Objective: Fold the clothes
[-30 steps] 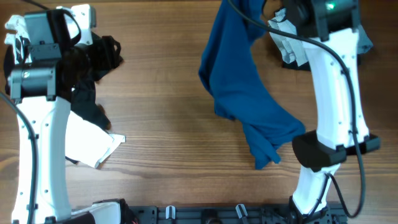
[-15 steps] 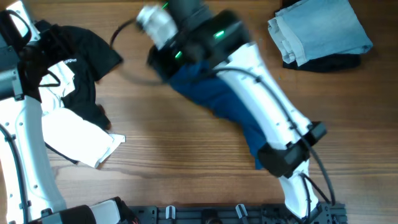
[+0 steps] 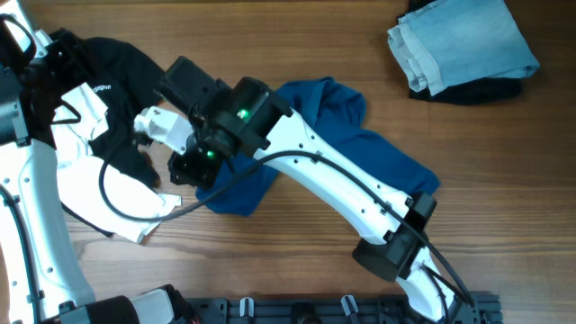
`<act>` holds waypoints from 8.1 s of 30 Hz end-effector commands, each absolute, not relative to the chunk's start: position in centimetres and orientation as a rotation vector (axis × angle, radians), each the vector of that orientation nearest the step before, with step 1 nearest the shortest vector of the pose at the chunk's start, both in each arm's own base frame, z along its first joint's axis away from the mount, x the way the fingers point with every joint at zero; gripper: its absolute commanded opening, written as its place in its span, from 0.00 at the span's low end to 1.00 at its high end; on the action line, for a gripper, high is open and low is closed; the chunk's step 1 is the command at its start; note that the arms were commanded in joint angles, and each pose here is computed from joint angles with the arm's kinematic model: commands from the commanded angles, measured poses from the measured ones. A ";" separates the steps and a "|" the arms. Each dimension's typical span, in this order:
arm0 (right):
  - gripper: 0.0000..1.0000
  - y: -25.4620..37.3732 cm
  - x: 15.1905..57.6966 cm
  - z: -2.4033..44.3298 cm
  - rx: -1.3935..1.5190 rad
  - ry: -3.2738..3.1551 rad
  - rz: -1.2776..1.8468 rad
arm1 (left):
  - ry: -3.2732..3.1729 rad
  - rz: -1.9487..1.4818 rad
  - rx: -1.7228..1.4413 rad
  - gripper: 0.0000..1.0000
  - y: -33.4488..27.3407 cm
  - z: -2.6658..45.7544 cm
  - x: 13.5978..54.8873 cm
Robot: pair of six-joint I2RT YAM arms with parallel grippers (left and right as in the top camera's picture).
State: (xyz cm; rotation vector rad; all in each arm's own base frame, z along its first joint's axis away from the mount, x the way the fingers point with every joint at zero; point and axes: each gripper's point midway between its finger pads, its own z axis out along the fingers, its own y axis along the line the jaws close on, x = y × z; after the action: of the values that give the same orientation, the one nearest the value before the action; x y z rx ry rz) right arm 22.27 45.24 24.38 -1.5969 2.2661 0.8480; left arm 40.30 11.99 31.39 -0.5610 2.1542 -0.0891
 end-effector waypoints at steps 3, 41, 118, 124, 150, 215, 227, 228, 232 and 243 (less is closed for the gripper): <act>0.71 36.8 34.1 22.9 -0.943 2.604 0.493 | 2.170 -0.077 -0.593 0.72 12.6 30.6 40.3; 0.35 26.7 41.9 6.2 -1.016 2.948 0.448 | 2.343 -0.098 -0.611 0.82 11.7 24.9 41.6; 0.04 50.2 39.5 16.5 -0.805 2.350 1.015 | 2.319 -0.059 -0.633 0.81 12.9 25.1 41.7; 0.72 51.4 37.8 17.0 -0.893 2.307 1.012 | 2.318 -0.058 -0.633 0.82 12.9 25.1 41.7; 1.00 12.2 37.3 20.2 -0.141 3.004 0.268 | 3.015 -0.393 0.004 0.78 -9.3 14.9 29.9; 0.86 13.4 31.8 11.7 -0.093 3.250 0.452 | 1.881 -0.250 -0.510 0.04 0.6 39.2 34.6; 0.94 15.7 35.7 8.8 -0.122 3.052 0.610 | 1.833 -0.275 -0.491 0.04 0.3 40.1 36.2; 0.93 15.9 35.9 7.8 -0.091 3.040 0.621 | 1.835 -0.275 -0.492 0.04 0.3 40.0 36.3; 0.85 17.2 36.4 5.3 -0.007 2.979 0.725 | 1.839 -0.279 -0.490 0.04 0.2 39.9 36.3; 0.69 20.1 37.8 1.2 -0.031 2.909 0.745 | 1.869 -0.290 -0.484 0.04 -0.1 39.3 36.1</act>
State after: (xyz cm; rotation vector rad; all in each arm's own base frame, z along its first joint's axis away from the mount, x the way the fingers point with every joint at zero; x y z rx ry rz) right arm 38.06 20.58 2.85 -0.0878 2.8681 0.7485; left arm 36.18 -0.16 38.63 -0.5073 1.8829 -0.2909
